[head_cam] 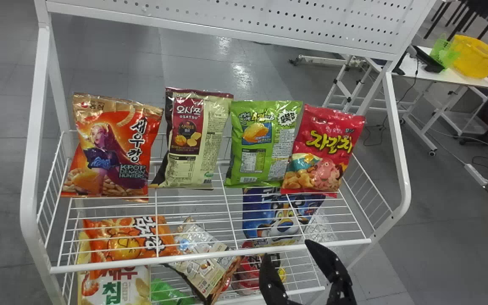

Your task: Hold basket handle with left hand then pick Jagalchi snack with right hand and place into basket

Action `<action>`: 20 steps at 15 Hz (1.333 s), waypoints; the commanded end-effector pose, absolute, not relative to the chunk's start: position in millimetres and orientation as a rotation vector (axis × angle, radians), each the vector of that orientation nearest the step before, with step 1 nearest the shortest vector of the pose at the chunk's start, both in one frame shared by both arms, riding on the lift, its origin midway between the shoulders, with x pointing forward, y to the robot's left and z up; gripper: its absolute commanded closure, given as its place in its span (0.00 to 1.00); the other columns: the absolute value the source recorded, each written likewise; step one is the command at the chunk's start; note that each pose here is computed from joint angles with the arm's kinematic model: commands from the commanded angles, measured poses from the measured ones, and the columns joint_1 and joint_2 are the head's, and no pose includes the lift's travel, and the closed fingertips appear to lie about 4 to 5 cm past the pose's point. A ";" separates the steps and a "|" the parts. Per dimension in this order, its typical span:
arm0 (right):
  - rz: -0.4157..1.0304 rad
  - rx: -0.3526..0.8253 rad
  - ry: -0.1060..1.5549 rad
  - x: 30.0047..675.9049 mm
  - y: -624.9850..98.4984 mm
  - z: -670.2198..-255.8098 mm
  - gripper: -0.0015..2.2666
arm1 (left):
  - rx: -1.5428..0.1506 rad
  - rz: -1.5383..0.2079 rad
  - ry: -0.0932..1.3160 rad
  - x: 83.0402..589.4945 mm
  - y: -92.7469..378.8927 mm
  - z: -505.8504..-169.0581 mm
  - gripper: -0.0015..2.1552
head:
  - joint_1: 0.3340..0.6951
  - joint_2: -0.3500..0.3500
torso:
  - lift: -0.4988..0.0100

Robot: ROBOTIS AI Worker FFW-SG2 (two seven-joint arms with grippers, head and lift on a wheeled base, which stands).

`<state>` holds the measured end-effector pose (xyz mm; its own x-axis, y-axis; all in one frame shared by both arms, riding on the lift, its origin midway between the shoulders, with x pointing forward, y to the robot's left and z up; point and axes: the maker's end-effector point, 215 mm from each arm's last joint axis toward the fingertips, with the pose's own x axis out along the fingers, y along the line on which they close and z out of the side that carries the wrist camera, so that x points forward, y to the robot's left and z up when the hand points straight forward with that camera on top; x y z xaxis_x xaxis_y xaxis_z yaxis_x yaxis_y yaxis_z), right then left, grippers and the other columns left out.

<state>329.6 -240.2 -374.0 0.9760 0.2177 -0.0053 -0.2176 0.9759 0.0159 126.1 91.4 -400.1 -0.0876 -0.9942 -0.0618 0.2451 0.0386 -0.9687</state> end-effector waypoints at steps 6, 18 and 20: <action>0.213 0.022 0.009 330.6 -244.0 -377.7 0.07 | -0.971 -1.336 1.121 124.7 88.9 -402.3 1.00 | 1.00 0.00 | 0.97; 0.094 0.065 0.066 395.2 -332.0 -372.0 0.07 | -0.985 -1.322 1.122 132.1 89.6 -410.0 1.00 | 1.00 0.00 | 0.97; 0.068 0.082 0.094 413.4 -355.5 -369.2 0.07 | -0.996 -1.317 1.120 133.2 90.3 -410.4 1.00 | 1.00 0.00 | 0.97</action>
<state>400.7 -337.9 -371.0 0.9931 0.0930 -0.0709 -0.0881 0.9937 0.0691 132.5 89.7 -412.1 -0.0628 -0.9963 -0.0583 0.2093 0.0440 -0.9769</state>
